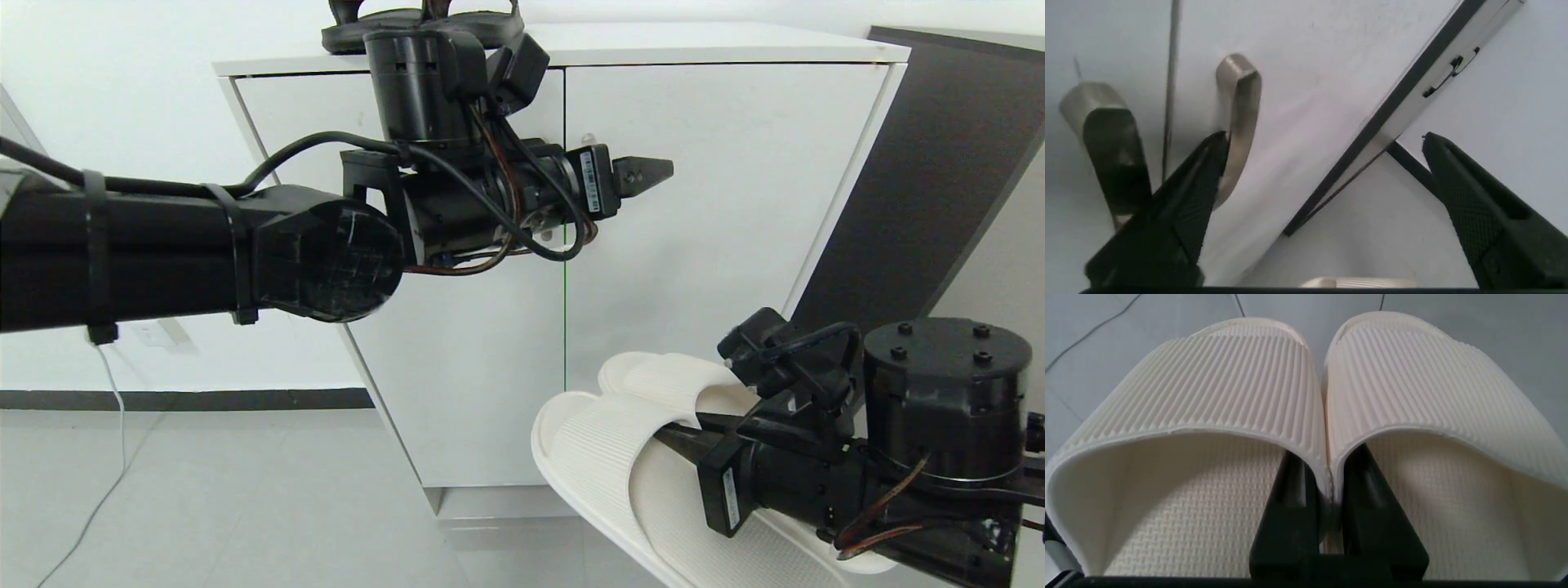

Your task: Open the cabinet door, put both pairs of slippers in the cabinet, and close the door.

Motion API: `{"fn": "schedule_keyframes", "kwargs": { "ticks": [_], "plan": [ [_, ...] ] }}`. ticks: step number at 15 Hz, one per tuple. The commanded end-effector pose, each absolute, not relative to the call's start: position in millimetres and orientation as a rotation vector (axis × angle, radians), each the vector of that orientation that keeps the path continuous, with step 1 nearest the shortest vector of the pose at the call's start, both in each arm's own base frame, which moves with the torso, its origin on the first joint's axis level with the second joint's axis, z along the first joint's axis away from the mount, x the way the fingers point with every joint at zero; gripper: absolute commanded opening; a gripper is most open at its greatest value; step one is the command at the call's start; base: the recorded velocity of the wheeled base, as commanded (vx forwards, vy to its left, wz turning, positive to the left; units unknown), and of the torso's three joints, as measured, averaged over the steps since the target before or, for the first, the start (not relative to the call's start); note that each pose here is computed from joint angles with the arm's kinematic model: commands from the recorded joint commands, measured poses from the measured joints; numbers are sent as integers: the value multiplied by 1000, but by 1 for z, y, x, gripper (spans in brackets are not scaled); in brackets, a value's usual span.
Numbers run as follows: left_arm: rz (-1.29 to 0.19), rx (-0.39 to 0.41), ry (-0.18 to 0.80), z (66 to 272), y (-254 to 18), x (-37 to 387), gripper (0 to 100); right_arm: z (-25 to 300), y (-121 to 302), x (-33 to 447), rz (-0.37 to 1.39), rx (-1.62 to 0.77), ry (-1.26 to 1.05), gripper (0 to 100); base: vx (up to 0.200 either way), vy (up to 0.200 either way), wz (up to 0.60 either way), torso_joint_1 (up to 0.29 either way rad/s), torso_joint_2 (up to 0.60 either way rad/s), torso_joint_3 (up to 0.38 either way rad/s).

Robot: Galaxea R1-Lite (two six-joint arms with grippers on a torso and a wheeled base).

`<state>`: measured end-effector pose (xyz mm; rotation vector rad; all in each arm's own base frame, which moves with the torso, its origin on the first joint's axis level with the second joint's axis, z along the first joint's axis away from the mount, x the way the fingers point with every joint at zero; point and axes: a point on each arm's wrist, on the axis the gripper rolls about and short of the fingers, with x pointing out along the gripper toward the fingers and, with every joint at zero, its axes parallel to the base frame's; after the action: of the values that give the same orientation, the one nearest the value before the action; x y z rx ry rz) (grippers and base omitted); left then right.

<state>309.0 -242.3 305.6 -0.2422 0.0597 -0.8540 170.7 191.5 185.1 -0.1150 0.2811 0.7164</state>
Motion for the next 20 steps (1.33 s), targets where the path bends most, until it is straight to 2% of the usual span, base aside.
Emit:
{"fn": "schedule_keyframes", "kwargs": {
  "ticks": [1, 9, 15, 20],
  "plan": [
    [-854, -243, 65, 304, -243, 310, 0, 184, 192, 171, 720, -117, 285, 0, 0, 0, 0, 0, 0, 0],
    [-875, -238, 81, 307, -235, 285, 0, 184, 181, 156, 919, -91, 300, 0, 0, 0, 0, 0, 0, 0],
    [-945, -234, 119, 306, -232, 242, 0, 178, 174, 147, 1013, -147, 291, 0, 0, 0, 0, 0, 0, 0],
    [-990, -230, 127, 308, -213, 201, 0, 173, 170, 139, 1089, -180, 290, 0, 0, 0, 0, 0, 0, 0]
  ]
}}
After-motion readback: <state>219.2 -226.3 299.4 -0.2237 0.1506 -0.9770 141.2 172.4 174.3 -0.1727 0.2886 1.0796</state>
